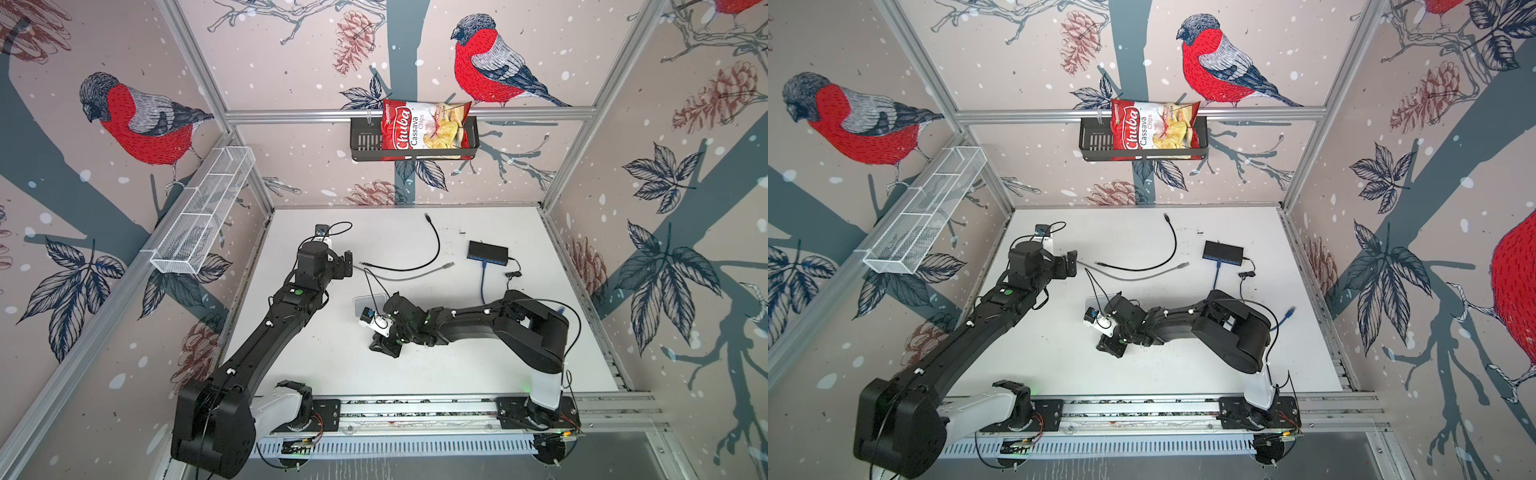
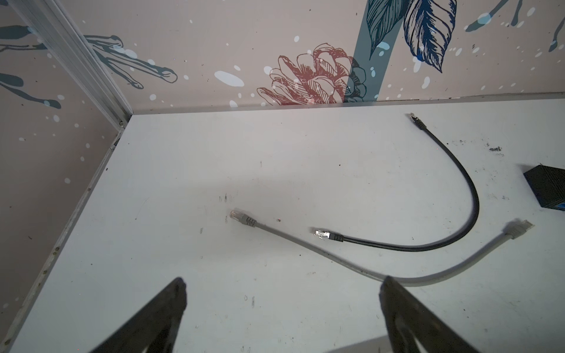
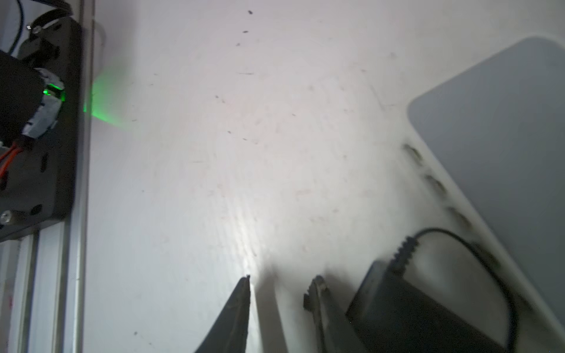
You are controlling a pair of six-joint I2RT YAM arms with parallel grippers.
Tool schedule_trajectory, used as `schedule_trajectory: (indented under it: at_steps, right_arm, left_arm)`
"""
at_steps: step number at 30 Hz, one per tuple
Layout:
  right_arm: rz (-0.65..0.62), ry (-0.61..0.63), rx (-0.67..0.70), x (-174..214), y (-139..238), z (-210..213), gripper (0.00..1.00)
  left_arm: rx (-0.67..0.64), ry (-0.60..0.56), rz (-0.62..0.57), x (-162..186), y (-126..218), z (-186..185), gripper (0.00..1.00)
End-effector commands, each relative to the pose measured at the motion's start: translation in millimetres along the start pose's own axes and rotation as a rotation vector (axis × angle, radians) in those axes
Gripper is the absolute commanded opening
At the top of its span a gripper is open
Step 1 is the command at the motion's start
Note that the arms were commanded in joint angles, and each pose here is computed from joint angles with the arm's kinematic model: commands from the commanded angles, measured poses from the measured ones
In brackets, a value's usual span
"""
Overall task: Insert the plug into the switch port
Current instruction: 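Set the white router on the table and release it with the left gripper, then move the right gripper toward the black ethernet cable's plug end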
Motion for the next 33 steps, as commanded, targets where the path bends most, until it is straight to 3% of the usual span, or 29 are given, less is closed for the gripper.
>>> schedule_trajectory:
  at_steps: [1,18,25,33]
  right_arm:
    - [0.062,-0.062,0.110,14.5,6.2,-17.5,0.36]
    - [0.021,-0.235,0.271,5.7,23.5,-87.8,0.37]
    - [0.005,-0.226,0.273,-12.1,24.8,-100.0,0.37]
    - [-0.053,-0.120,0.206,-26.1,58.1,-86.9,0.37]
  left_arm:
    - [0.038,0.024,-0.003,-0.8,0.9,-2.6,0.97]
    - [0.086,0.042,0.047,15.2,-0.2,-6.7,0.97]
    - [0.100,0.052,0.059,17.3,-3.0,-8.4,0.97]
    - [0.063,0.108,0.026,17.4,-2.6,-5.1,0.97]
Point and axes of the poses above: each gripper's point midway between its finger pads, its own y axis back along the fingers, its own z axis along the line the jaws close on, x = y × z, the point moved 9 cm from there along y, back along the fingers, and after that the axes turned 6 degrees about -y, right-handed, at the moved point
